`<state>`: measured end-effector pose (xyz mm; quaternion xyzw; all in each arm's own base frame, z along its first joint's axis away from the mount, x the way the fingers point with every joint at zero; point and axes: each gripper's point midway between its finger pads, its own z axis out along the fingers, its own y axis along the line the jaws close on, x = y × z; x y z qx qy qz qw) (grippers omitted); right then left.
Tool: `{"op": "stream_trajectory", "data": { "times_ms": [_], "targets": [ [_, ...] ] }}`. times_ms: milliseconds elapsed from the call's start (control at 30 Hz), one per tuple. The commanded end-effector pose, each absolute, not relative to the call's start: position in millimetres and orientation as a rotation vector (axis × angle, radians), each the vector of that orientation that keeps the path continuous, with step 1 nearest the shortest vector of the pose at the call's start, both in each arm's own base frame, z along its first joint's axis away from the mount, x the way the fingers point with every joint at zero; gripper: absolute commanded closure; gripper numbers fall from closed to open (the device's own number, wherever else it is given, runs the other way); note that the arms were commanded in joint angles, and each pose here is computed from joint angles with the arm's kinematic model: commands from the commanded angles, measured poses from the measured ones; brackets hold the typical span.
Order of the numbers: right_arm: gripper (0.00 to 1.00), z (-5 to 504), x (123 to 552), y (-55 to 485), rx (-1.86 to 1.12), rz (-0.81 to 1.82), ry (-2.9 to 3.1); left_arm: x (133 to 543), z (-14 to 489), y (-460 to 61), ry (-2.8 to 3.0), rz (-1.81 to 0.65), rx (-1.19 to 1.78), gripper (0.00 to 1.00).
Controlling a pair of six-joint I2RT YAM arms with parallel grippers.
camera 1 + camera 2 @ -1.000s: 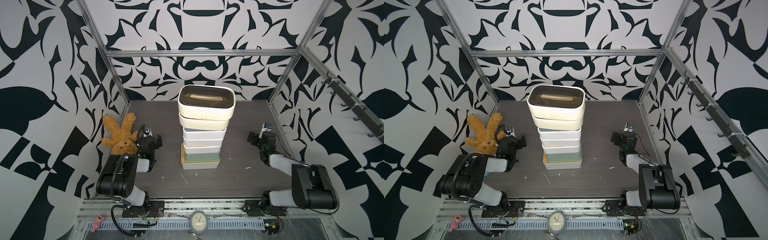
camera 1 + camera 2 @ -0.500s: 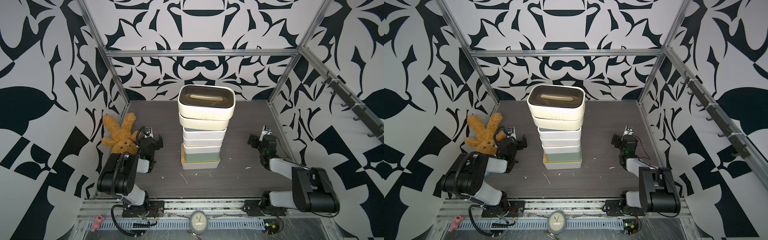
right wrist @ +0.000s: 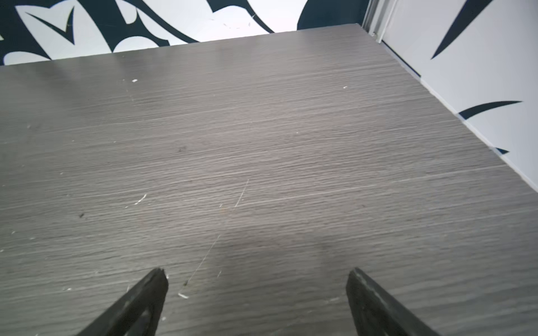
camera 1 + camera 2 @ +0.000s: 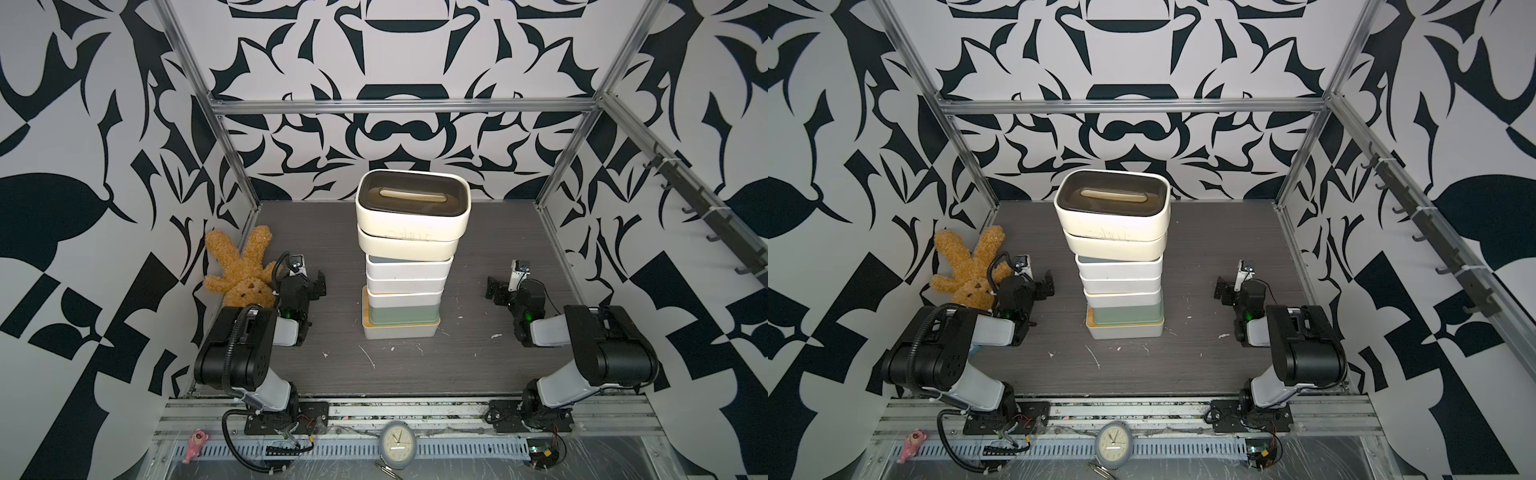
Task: Stack the tissue boxes
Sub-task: Reset both arms
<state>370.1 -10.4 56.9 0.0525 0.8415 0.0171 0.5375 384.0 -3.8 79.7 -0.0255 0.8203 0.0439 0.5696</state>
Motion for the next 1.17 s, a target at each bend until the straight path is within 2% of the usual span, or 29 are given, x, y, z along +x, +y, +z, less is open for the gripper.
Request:
{"op": "stream_trajectory", "data": {
  "times_ms": [0,333,1133],
  "targets": [
    [0.0,79,385,-3,0.07,0.032,1.946,391,90,-4,1.893,0.096,-0.065,0.01],
    [0.01,78,387,6,0.019,-0.054,1.958,392,90,-4,1.893,0.095,-0.064,0.01],
    [0.0,78,387,8,0.005,-0.003,1.955,391,90,-4,1.893,0.095,-0.066,0.01]
  ]
}}
